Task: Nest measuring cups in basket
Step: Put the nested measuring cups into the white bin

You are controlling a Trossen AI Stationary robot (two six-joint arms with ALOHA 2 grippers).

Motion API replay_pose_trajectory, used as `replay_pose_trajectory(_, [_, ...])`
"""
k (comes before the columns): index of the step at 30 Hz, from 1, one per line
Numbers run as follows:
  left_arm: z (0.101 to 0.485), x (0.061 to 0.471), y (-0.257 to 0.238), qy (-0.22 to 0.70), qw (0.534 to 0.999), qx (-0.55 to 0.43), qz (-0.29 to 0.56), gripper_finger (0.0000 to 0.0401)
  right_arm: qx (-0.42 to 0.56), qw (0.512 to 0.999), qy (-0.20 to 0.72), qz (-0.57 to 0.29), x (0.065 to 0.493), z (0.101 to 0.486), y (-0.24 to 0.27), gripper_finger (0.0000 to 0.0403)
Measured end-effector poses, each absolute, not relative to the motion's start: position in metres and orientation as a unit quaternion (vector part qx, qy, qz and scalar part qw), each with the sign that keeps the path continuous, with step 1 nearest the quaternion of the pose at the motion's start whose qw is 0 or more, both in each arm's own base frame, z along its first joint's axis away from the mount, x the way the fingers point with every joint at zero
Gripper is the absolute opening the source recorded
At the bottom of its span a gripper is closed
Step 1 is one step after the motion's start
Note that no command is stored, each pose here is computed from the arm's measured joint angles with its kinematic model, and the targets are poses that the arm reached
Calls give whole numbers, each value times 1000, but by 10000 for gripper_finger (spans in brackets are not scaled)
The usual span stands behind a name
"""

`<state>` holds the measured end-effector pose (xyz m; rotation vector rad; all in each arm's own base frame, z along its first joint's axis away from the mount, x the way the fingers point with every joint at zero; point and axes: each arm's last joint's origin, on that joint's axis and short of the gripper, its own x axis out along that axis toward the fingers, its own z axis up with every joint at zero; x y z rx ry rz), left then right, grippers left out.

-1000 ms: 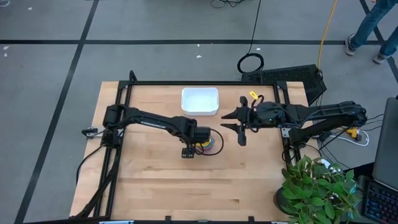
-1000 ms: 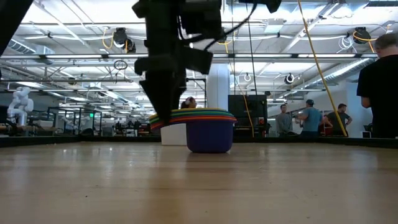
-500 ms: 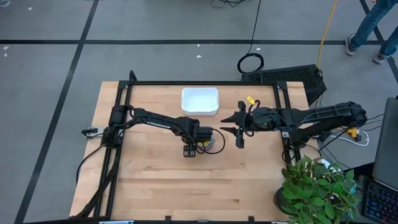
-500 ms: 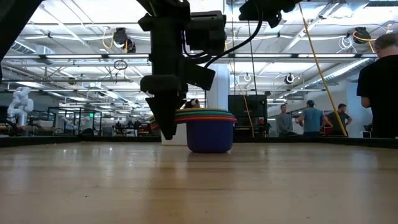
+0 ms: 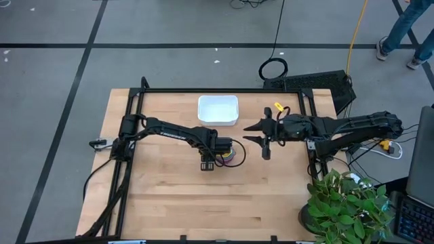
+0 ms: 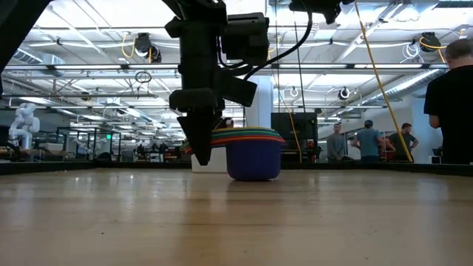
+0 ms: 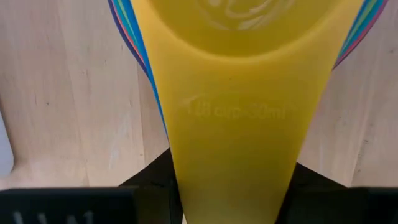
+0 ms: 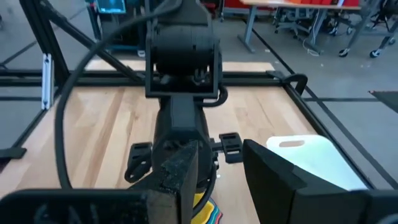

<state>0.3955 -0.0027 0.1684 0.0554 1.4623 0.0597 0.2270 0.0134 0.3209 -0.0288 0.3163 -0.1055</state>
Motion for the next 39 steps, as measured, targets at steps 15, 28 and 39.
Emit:
replay_pose_trajectory(15, [212,384,5,630,776,32,20,137,-7,994,91,-52,191,348,10,118])
replay_pose_trajectory(28, [249,369,38,591,803,47,51,137,-5,994,99,-53,191,347,10,118])
replay_pose_trajectory(39, [255,358,121,568,814,78,91,136,-4,994,100,-53,192,346,10,118])
